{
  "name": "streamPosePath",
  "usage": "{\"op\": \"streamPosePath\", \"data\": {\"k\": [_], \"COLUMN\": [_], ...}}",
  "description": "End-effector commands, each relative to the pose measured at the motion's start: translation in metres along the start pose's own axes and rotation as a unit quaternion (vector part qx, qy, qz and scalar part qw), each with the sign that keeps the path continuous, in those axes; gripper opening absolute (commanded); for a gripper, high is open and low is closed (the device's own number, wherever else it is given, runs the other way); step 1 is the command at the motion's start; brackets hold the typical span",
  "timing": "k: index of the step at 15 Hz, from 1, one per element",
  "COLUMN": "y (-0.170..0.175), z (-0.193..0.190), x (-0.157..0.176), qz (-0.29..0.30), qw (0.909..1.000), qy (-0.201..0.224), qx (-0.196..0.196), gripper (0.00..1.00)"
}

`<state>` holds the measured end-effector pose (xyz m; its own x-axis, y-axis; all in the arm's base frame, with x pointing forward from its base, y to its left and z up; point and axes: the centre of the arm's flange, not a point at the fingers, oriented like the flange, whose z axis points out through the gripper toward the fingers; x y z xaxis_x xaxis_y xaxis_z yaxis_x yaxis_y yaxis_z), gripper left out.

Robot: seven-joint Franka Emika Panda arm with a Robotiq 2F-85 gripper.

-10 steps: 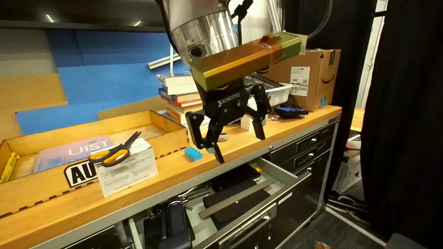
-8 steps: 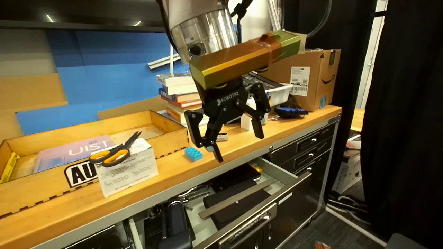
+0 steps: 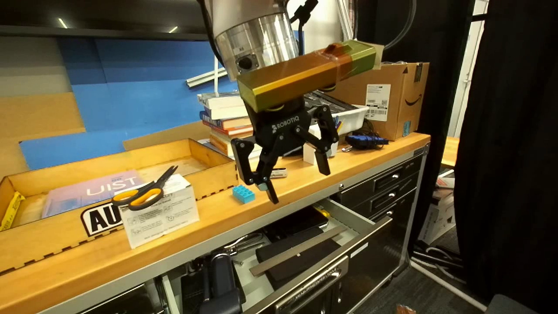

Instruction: Put the blue building block inside the open drawer

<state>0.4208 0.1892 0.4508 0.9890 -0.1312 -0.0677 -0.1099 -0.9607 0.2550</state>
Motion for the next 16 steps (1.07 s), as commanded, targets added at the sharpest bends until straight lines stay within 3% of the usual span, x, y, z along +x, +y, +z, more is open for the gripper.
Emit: {"op": "streamPosePath", "data": {"k": [1,4,7,11,16], "y": [-0.033,-0.063,-0.08,-0.059,-0.022], "z": [-0.003,0.0,0.011,0.025,0.047], "x": [0.06,0.111,0.171,0.236,0.277], "qz": [0.015,0.024,0.007,0.023,-0.047], "qw": [0.9987,0.9948,0.9928,0.9895,0.9864], "qy": [0.018,0.044,0.053,0.052,0.027], "qx": [0.045,0.089,0.107,0.133,0.155], "gripper": [1.0,1.0,1.0,1.0,1.0]}}
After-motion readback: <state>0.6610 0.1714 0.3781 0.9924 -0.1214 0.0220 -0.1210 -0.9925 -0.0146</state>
